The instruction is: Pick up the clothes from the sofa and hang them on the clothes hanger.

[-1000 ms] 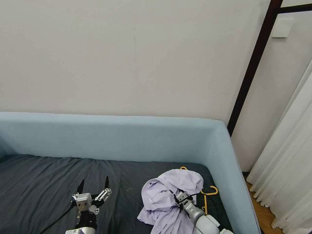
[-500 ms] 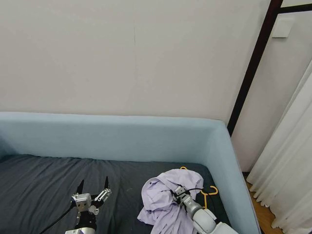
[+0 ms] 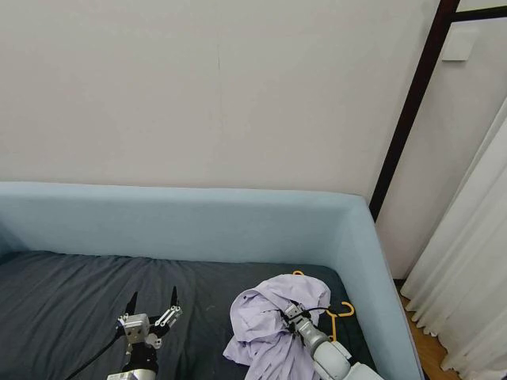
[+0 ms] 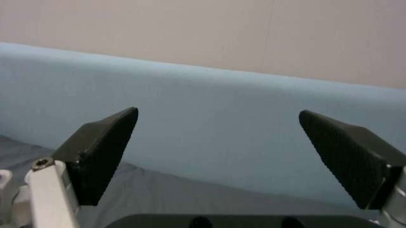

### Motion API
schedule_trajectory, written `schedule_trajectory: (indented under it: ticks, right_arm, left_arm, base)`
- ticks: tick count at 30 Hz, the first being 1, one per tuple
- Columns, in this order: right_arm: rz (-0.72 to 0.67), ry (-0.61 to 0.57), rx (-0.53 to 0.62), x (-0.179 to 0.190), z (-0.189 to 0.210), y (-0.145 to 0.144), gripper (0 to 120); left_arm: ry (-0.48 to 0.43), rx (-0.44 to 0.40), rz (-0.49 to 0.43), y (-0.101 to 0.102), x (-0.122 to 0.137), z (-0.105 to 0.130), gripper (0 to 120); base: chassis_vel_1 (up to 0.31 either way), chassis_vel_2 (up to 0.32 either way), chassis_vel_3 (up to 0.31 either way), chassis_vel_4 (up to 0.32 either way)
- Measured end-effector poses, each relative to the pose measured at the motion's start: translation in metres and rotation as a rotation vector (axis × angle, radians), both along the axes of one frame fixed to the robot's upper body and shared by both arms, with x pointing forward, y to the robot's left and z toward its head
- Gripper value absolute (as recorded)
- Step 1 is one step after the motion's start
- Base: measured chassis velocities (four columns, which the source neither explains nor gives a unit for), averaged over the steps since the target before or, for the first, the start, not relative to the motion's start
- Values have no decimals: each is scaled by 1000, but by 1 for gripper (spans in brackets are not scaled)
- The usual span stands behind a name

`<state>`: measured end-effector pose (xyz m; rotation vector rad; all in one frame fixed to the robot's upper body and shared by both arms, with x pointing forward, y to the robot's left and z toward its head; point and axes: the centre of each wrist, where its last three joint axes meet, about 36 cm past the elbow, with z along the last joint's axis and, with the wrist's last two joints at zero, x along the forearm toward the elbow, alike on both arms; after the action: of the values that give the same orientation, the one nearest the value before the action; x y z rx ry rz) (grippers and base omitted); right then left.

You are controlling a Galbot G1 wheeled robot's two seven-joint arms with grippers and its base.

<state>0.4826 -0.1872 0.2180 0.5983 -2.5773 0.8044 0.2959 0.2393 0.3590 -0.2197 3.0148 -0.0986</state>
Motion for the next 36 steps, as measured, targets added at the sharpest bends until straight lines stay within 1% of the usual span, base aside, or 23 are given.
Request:
schedule_trajectory:
  ticks: [5,9,10,11,12,15,19,21,29,33,36]
  right_arm:
    - [16,-4,-7,-3,-4,2,51]
    - [18,-2,-11,-4,-6,4,45]
    - [16,-2,-15,-5,-7,4,42]
    - [12,-2,-22,-5,-8,5,36]
    - [12,-2,-22,-5,-8,5,36]
    - [-5,2,-42,-5,-10,7,22]
    - [-16,-2,-53,-6,-12,9,20]
    - [-25,-11,-52,-6,-13,10,16]
    - [-27,-36,-27,-4,-2,4,14]
    - [-12,-46,-13,-1,11,-5,4]
    - [-10,-42,-10,1,13,-9,0]
  left_arm:
    - [0,2,0,0,0,0,100]
    - [1,4,-1,1,0,0,100]
    - [1,5,0,1,0,0,100]
    - [1,6,0,2,0,0,100]
    - [1,6,0,2,0,0,100]
    - [2,9,1,3,-1,0,100]
    - [2,10,1,3,-1,0,100]
    - [2,10,2,3,-1,0,100]
    - [1,11,2,4,0,0,100]
    - [1,9,0,3,2,-1,100]
    - [0,7,-2,1,3,-2,100]
  base:
    - [0,0,0,0]
    - [0,0,0,0]
    - [0,0,0,0]
    - [0,0,0,0]
    - [0,0,0,0]
    - [0,0,0,0]
    - [0,0,0,0]
    - [0,0,0,0]
    - [0,0,0,0]
    - [0,0,0,0]
    - [0,0,0,0]
